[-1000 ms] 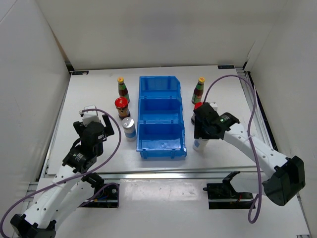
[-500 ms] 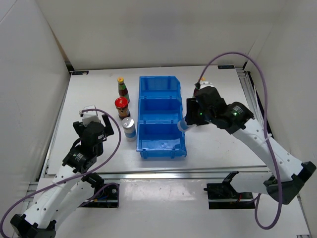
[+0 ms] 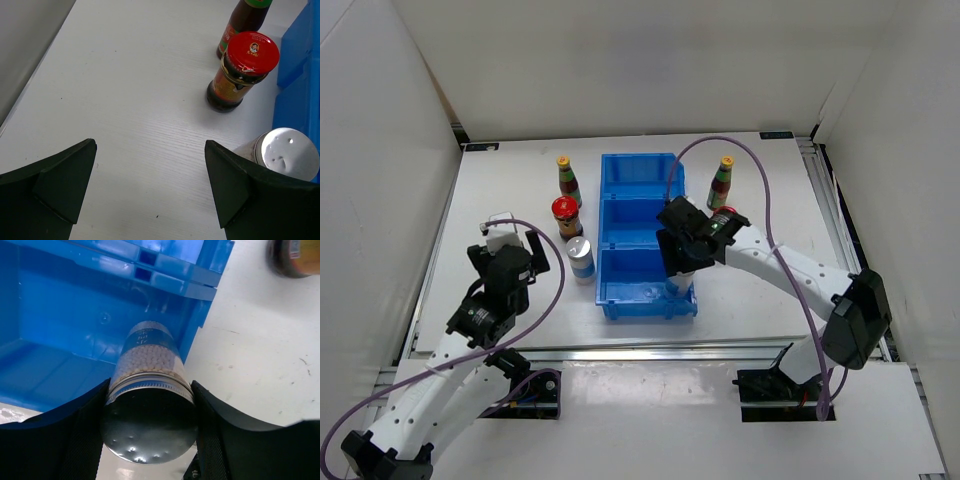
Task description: Organize the condiment bottles
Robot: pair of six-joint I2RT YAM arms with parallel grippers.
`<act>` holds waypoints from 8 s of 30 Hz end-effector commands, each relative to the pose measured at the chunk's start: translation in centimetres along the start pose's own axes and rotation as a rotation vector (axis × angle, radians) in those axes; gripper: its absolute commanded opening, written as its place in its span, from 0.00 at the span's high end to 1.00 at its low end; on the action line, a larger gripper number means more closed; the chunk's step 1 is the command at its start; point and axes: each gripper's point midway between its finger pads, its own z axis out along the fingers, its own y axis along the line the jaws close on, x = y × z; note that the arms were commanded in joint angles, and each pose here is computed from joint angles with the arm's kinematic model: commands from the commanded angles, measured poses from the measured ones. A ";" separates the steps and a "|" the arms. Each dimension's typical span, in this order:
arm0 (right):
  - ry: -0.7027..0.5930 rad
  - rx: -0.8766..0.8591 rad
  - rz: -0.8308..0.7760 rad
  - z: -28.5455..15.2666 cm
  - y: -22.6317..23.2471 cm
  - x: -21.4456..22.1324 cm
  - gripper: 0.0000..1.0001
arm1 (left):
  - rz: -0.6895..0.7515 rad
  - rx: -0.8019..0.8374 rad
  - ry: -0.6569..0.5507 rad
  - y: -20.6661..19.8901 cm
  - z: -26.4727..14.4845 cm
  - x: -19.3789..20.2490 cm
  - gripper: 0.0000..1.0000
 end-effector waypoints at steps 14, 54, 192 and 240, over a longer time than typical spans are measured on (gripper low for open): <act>-0.187 0.014 0.035 -2.7 1.5 -5.0 0.00 | 0.044 0.264 0.074 -4.7 -1.1 -0.1 0.00; -0.958 0.364 0.396 -25.3 -27.2 12.2 0.00 | 0.078 0.354 -0.115 -7.1 0.0 -3.0 0.00; -0.619 0.448 0.007 -16.2 -13.9 -5.1 0.00 | 0.145 0.347 -0.092 -10.5 -1.2 -6.8 0.01; -0.039 0.047 0.268 8.0 -15.0 -7.7 0.00 | 0.166 0.275 -0.120 -7.4 1.4 -3.0 0.01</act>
